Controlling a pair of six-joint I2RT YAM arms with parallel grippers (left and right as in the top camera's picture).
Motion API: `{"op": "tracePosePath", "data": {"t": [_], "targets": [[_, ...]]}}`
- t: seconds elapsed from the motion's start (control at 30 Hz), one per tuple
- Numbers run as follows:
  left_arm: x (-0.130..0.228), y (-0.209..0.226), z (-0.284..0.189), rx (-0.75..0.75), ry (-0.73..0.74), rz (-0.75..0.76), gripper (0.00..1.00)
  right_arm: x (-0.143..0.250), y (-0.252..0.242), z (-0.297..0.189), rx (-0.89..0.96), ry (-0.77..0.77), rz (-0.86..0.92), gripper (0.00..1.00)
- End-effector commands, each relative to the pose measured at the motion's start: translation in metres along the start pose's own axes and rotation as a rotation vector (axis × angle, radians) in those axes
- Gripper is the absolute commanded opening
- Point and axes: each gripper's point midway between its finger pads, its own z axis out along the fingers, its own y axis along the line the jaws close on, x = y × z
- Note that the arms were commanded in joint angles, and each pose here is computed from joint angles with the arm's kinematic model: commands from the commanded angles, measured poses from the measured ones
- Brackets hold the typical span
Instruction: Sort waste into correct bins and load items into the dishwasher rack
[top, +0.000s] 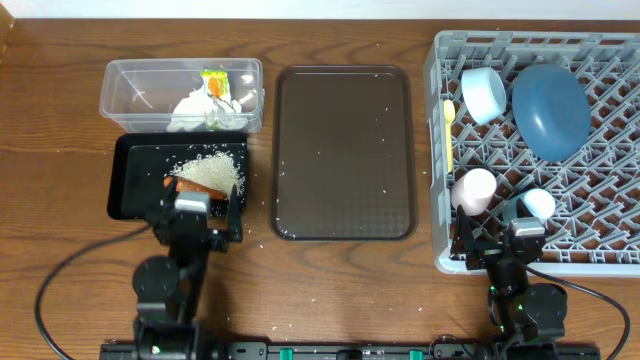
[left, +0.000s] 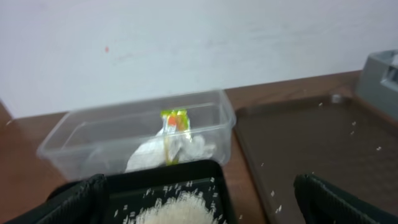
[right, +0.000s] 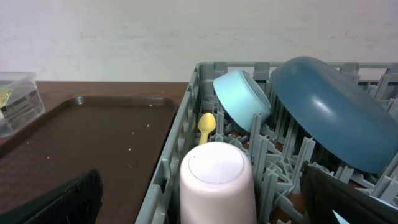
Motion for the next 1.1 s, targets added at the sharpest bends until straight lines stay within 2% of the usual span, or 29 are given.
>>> {"op": "tracePosePath", "data": {"t": [0.0,0.4,0.63,1.07], "targets": [[0.016,0.008,-0.008,-0.046,-0.044,-0.012,0.97,0.001,-0.001,0.0,0.003,-0.002,0.014,0.99],[0.04,0.015,-0.015,-0.103,-0.076,-0.011,0.97,0.001,-0.001,0.0,0.003,-0.001,0.014,0.99],[0.068,0.011,-0.014,-0.088,0.041,-0.022,0.97,0.001,-0.001,0.0,0.003,-0.001,0.014,0.99],[0.068,0.01,-0.014,-0.079,0.039,-0.022,0.97,0.001,-0.001,0.0,0.003,-0.001,0.014,0.99]]}}
